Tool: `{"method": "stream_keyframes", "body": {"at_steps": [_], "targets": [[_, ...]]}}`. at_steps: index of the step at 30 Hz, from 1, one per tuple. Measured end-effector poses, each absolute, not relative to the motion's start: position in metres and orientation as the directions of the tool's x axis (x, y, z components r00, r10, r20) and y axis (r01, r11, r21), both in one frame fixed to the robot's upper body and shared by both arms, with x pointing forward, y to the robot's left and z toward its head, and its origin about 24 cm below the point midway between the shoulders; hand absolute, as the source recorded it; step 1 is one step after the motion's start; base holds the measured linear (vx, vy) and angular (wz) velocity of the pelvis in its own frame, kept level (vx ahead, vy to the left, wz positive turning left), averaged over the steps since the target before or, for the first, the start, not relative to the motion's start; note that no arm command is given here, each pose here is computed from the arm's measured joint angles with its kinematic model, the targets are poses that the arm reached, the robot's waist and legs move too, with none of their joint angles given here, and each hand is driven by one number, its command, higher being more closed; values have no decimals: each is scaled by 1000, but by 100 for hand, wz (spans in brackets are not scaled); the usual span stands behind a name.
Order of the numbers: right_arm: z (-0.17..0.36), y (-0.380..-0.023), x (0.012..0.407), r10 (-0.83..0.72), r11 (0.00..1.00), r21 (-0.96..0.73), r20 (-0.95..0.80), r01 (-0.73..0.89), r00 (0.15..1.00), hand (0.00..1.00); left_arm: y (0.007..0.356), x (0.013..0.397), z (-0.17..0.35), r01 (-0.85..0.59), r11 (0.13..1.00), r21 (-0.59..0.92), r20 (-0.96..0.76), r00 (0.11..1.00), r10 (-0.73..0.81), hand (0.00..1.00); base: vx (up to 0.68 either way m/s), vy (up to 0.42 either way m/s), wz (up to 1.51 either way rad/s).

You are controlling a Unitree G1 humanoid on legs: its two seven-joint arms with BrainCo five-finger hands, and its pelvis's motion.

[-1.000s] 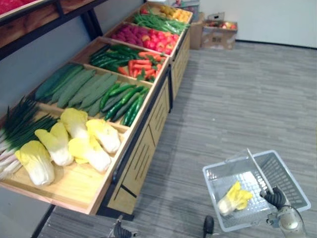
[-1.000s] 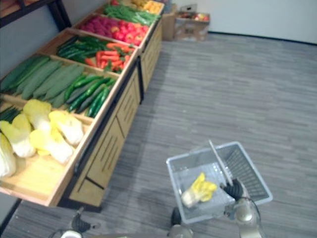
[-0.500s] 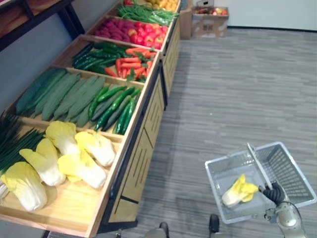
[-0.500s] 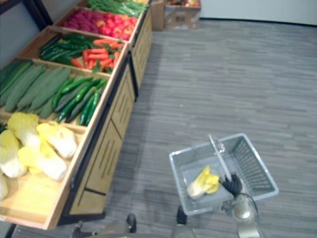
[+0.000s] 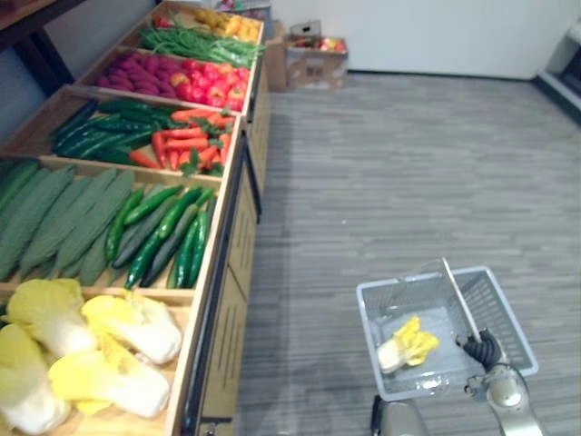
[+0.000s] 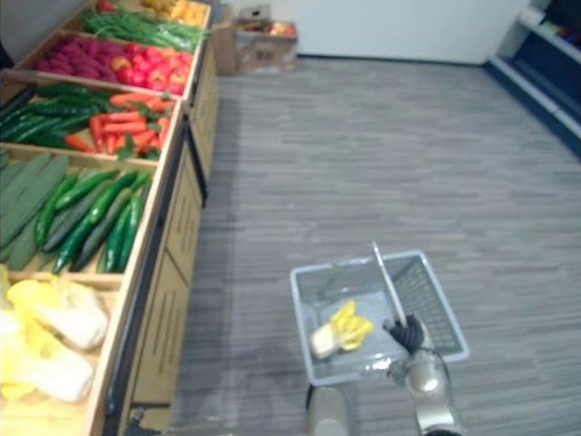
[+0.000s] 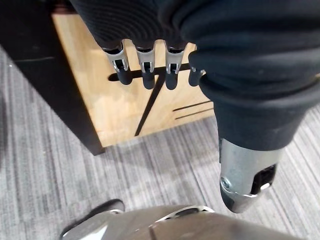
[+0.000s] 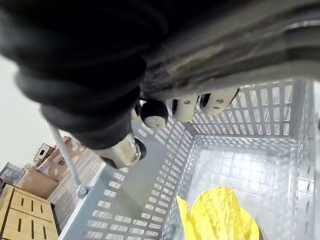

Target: Pick vegetable in the basket

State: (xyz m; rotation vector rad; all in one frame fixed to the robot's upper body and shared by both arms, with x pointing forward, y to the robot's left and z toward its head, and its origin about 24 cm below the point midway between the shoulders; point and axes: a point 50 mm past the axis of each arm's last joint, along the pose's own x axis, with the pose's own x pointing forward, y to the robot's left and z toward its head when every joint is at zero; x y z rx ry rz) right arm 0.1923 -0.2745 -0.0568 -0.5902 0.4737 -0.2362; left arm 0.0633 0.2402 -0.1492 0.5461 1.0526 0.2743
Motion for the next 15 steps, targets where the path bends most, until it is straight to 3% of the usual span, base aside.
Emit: {"method": "stream_keyframes", "body": {"at_steps": [7,10,15], "targets": [[-52,-297,178,-451,783,-596,-343,180,824,100,246,84,-143,-40,828,560,-700,511,499,0,277,-167,50],[-58,-297,165,-471,784,-590,-366,192,802,100,253,81,-142,-35,815,579,-694,503,515,0,387,-465,72],[-57,-297,170,-472,786,-586,-360,199,805,100,218,77,-152,-49,865,499,-745,486,457,0,297,-465,37]]}}
